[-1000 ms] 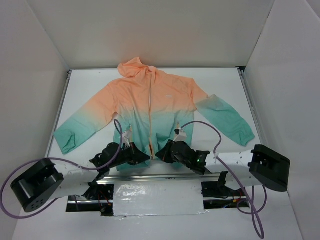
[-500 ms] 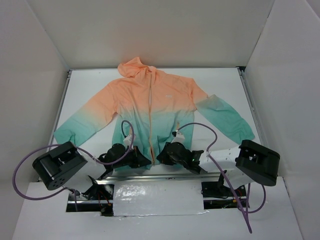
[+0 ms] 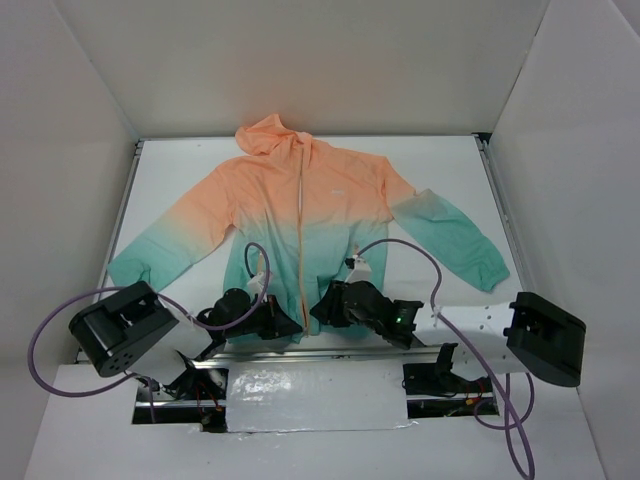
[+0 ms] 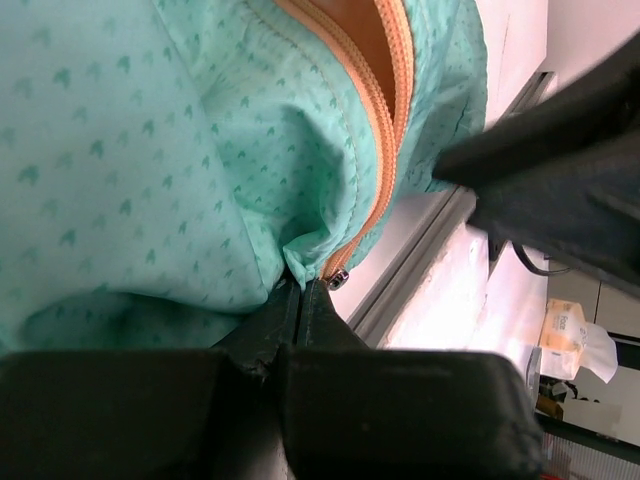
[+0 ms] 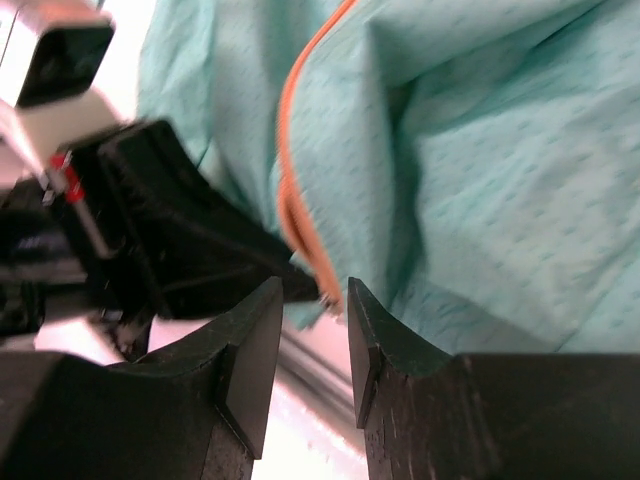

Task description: Zip up the jacket

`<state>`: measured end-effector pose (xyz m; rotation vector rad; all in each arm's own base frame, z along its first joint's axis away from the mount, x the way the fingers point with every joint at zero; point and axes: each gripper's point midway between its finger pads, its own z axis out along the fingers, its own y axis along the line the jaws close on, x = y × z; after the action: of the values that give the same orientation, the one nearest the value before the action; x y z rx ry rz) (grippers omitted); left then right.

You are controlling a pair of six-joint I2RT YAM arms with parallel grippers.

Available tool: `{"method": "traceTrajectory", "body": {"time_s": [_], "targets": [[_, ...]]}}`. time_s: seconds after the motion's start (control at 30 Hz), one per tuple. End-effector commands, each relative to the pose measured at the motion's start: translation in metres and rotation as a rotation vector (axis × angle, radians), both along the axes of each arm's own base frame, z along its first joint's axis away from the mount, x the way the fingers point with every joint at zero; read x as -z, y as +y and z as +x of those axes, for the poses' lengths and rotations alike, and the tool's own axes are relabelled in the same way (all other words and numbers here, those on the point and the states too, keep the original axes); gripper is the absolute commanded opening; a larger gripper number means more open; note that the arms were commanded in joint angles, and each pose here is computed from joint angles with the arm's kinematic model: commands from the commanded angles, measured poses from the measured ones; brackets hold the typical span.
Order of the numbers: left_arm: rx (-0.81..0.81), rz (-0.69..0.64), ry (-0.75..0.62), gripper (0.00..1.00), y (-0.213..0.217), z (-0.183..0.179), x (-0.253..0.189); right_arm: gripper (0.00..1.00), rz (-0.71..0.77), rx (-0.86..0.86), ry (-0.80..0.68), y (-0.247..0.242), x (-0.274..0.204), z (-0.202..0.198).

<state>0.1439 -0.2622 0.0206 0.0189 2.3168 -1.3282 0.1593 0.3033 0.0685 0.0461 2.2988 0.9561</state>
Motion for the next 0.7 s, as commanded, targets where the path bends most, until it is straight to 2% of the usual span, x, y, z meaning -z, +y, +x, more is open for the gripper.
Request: {"method": "traceTrajectory", "body": {"time_s": [0.0,0.1,0.2,0.37,0.47,0.67], "targets": [[0.024,-0.028,-0.032,0.0,-0.002,-0.004,-0.008,0.4,0.011,-0.1,0.01,0.006,-0.005,-0.022],[0.026,-0.034,-0.038,0.0,-0.003,-0.003,-0.011,0.4,0.032,-0.199,0.051,0.017,-0.002,-0.048],[0.029,-0.044,-0.041,0.0,-0.005,-0.002,-0.013,0.4,0.024,-0.224,0.087,0.024,0.006,-0.062],[0.035,-0.057,-0.041,0.0,-0.006,-0.003,-0.014,0.39,0.019,-0.206,0.135,0.028,0.022,-0.064],[0.037,-0.057,-0.038,0.0,-0.007,-0.003,-0.014,0.39,-0.033,-0.193,0.167,0.028,0.035,-0.063],[0.045,-0.067,-0.04,0.0,-0.008,-0.004,-0.015,0.44,-0.033,-0.174,0.17,0.027,0.041,-0.062]]}}
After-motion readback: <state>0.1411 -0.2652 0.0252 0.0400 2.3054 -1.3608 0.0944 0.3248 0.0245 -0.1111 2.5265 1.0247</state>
